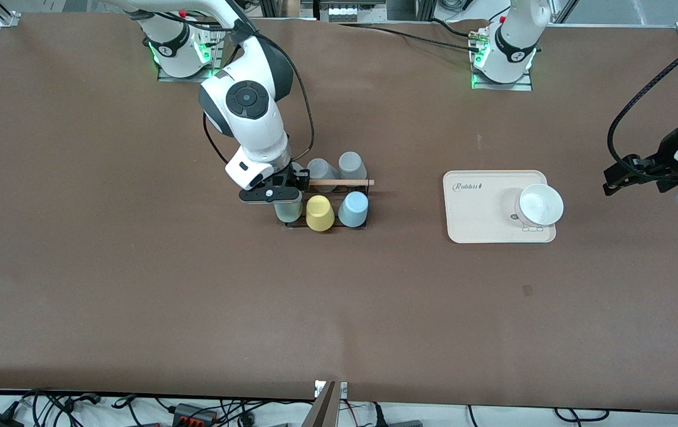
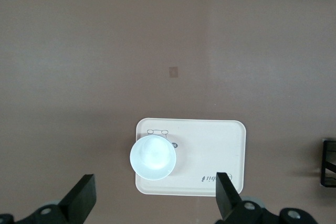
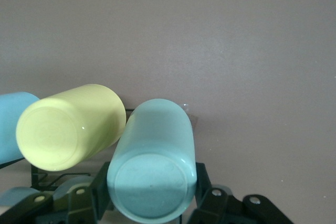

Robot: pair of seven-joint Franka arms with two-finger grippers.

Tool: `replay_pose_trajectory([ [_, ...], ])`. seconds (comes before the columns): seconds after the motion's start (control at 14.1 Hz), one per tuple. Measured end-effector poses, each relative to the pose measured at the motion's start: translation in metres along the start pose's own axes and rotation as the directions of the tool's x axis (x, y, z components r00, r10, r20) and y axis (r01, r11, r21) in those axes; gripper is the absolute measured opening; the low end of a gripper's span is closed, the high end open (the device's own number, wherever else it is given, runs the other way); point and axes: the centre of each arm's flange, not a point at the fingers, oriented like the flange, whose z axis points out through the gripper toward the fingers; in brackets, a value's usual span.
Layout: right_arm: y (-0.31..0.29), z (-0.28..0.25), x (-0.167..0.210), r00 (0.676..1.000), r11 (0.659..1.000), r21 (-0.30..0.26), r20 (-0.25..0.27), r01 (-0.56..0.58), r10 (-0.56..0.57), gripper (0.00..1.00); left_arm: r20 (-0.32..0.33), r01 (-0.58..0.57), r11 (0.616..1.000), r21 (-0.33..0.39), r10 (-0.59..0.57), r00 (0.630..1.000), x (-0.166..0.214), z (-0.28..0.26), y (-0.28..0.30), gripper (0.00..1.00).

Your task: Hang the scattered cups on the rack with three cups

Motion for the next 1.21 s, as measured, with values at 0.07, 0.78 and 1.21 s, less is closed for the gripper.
replay_pose_trajectory([
  [0.07, -0.001, 0.003, 0.000, 1.000, 1.000, -0.001, 0.000, 0.003, -0.003, 0.65, 0.002, 0.001, 1.000, -0.006, -0.001, 1.000, 0.000, 0.001, 0.001, 1.00],
  [0.78, -0.004, 0.014, -0.002, 1.000, 1.000, 0.004, 0.001, 0.009, -0.009, 0.66, -0.017, -0.015, 1.000, 0.010, 0.015, 1.000, 0.006, 0.012, 0.015, 1.00],
  [1.21, -0.004, 0.018, -0.003, 1.000, 1.000, 0.000, 0.008, 0.010, -0.010, 1.00, -0.034, -0.004, 1.000, 0.003, 0.004, 0.999, 0.009, 0.009, 0.006, 1.00],
])
